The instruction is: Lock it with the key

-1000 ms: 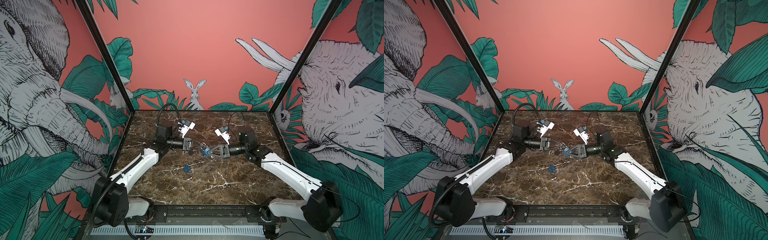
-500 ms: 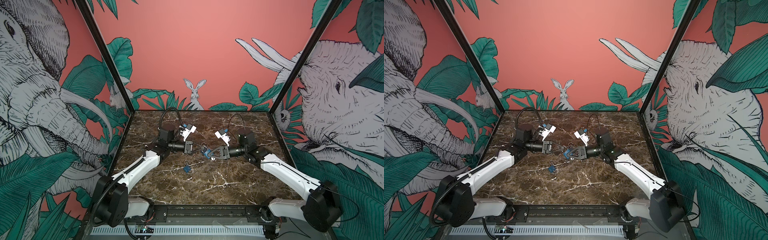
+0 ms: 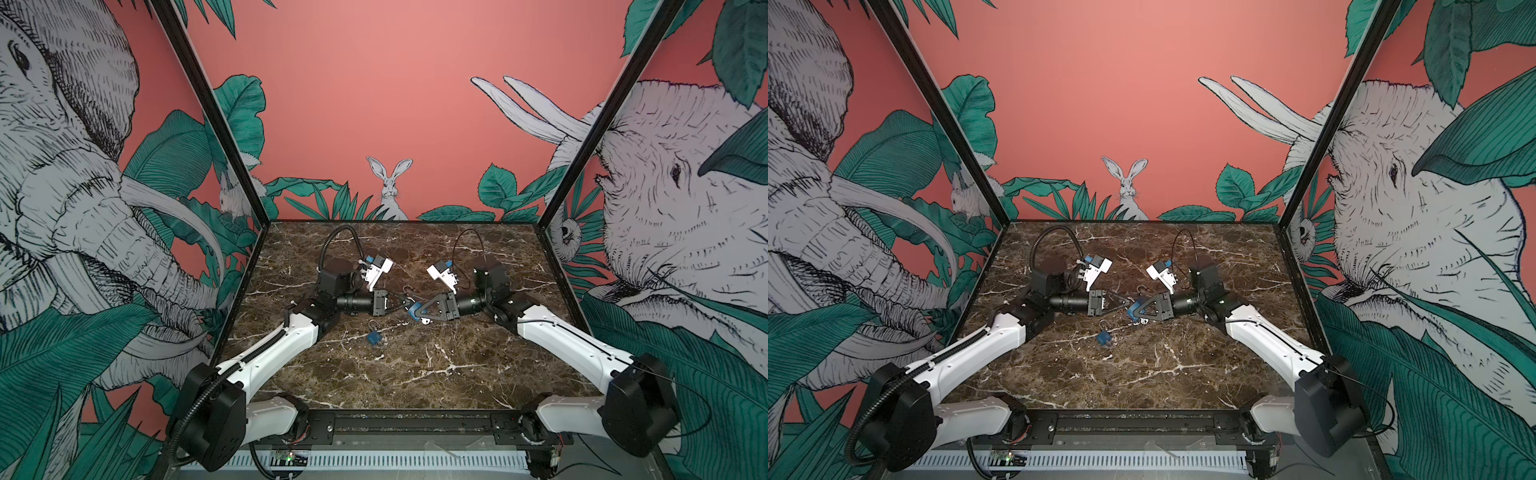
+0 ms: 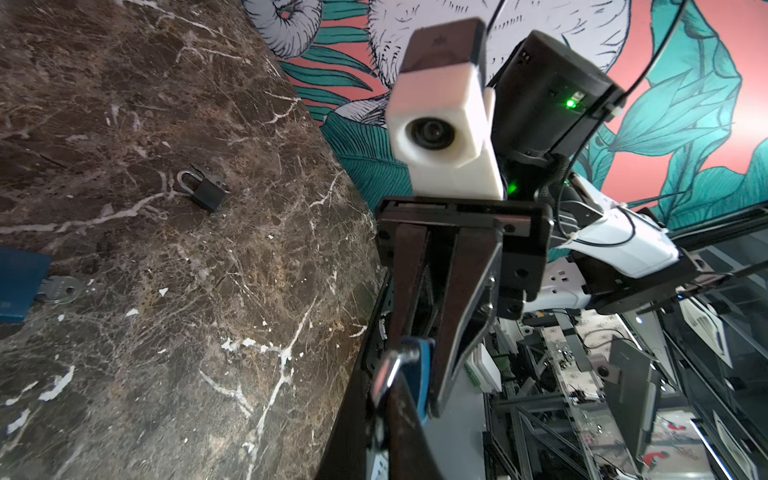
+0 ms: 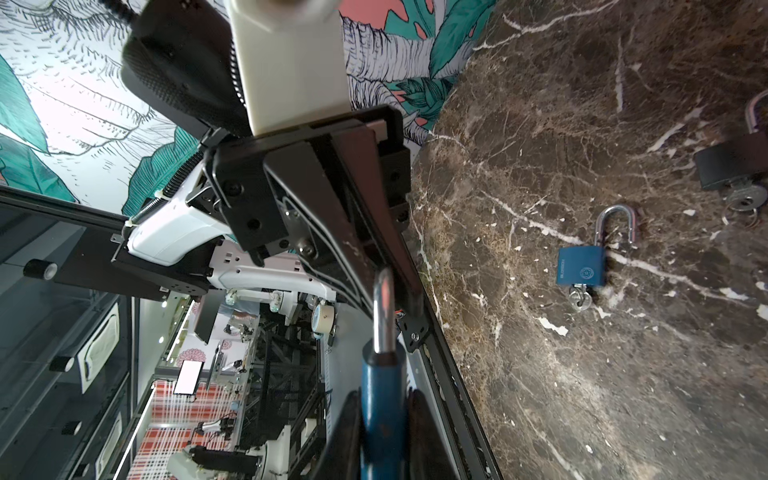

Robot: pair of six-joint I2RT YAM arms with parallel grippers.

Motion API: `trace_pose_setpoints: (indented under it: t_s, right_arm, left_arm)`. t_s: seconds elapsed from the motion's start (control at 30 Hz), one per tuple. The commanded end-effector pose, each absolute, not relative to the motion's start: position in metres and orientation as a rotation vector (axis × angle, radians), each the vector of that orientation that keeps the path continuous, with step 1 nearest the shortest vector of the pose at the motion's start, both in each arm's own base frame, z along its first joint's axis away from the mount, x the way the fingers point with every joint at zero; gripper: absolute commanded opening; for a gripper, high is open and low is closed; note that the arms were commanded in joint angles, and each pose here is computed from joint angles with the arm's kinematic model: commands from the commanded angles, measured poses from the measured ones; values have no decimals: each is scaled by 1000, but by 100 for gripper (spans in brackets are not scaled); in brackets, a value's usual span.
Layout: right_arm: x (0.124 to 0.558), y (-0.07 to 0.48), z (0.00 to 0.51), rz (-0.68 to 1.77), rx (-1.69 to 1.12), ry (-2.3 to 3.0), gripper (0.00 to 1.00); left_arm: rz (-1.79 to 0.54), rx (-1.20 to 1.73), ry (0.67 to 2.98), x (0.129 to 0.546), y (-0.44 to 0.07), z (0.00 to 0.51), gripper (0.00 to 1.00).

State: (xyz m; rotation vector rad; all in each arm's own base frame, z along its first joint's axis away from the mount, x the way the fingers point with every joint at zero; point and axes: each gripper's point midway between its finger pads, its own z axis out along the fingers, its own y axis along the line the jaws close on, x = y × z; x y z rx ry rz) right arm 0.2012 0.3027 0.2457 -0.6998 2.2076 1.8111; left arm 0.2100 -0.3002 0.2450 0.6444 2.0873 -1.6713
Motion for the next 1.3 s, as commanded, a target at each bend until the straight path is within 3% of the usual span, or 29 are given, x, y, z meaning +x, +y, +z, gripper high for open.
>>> trace_pose_setpoints:
  t_s: [0.0, 0.27, 0.7, 0.77, 0.83, 0.9, 1.07, 1.27]
  right_arm:
    - [220, 322, 327, 1727, -917, 1752, 0]
    - [227, 325, 315, 1701, -922, 1783, 0]
    - [227, 310, 258, 1501, -891, 2007, 1]
    - [229, 308, 257, 1472, -882, 2009, 18]
    - [232, 307, 257, 1443, -875, 2009, 25]
    - [236, 305, 255, 1414, -858, 2014, 39]
    - [237, 296, 258, 1411, -822, 2001, 53]
    - [233, 279, 272, 1443, -750, 1937, 58]
  left_arm:
    - [-1792, 772, 2231, 154, -315, 212, 0]
    - [-1727, 705, 2195, 163, -313, 216, 0]
    - [-1622, 498, 2073, 242, -300, 264, 0]
    - [-1612, 480, 2057, 247, -298, 269, 0]
    - [-1602, 463, 2043, 251, -297, 274, 0]
    - [-1602, 449, 2015, 254, -295, 282, 0]
    - [-1585, 456, 1944, 258, -292, 306, 0]
    - [-1573, 482, 1906, 259, -292, 321, 0]
